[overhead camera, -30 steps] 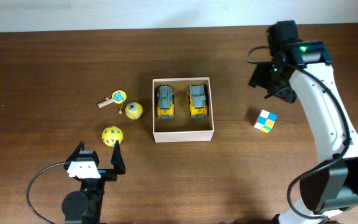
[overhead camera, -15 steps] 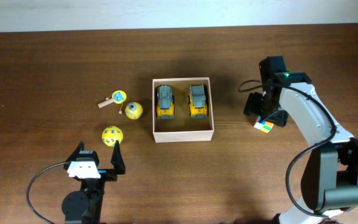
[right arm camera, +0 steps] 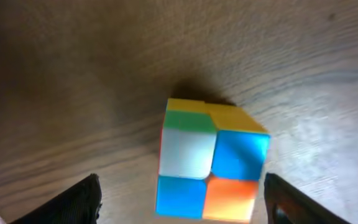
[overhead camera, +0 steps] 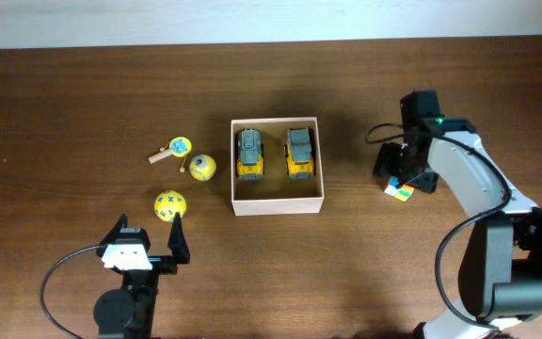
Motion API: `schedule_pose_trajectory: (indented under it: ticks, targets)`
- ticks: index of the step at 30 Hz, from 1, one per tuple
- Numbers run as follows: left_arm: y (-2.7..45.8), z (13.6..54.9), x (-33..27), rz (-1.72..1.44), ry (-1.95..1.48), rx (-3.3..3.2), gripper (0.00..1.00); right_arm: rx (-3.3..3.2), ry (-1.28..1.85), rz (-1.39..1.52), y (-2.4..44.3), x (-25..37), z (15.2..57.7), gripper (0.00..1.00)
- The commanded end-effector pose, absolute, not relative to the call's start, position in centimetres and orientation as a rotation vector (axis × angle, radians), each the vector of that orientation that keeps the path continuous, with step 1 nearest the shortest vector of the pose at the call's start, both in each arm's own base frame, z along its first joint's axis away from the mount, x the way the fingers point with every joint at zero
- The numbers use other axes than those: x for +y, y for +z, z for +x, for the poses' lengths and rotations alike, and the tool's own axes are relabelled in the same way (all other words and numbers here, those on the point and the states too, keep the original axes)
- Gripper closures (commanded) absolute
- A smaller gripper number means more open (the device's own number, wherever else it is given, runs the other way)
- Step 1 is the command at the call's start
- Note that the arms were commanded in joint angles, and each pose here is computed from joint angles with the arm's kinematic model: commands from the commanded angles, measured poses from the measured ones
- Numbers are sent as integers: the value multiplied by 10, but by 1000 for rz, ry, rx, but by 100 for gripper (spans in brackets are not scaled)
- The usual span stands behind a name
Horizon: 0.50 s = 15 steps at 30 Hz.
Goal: Pack container
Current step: 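Lower the right gripper and grasp the Rubik's cube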
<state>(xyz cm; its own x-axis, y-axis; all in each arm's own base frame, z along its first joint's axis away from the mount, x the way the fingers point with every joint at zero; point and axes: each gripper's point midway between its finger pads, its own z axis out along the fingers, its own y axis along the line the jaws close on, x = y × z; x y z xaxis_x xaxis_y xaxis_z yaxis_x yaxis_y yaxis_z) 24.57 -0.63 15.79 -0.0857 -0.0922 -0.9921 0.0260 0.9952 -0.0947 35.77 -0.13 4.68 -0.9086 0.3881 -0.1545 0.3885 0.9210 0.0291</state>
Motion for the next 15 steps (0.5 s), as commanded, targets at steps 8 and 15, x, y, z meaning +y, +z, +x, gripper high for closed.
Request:
schedule_pose_trajectory:
  ticks: [8,15]
  targets:
    - [157,246,-7,-30,-89,1652,1,2923,42,648,23,-13,349,26]
    - [157,246,-7,-30,-89,1652,1,2889,49,642,25,-15,357,37]
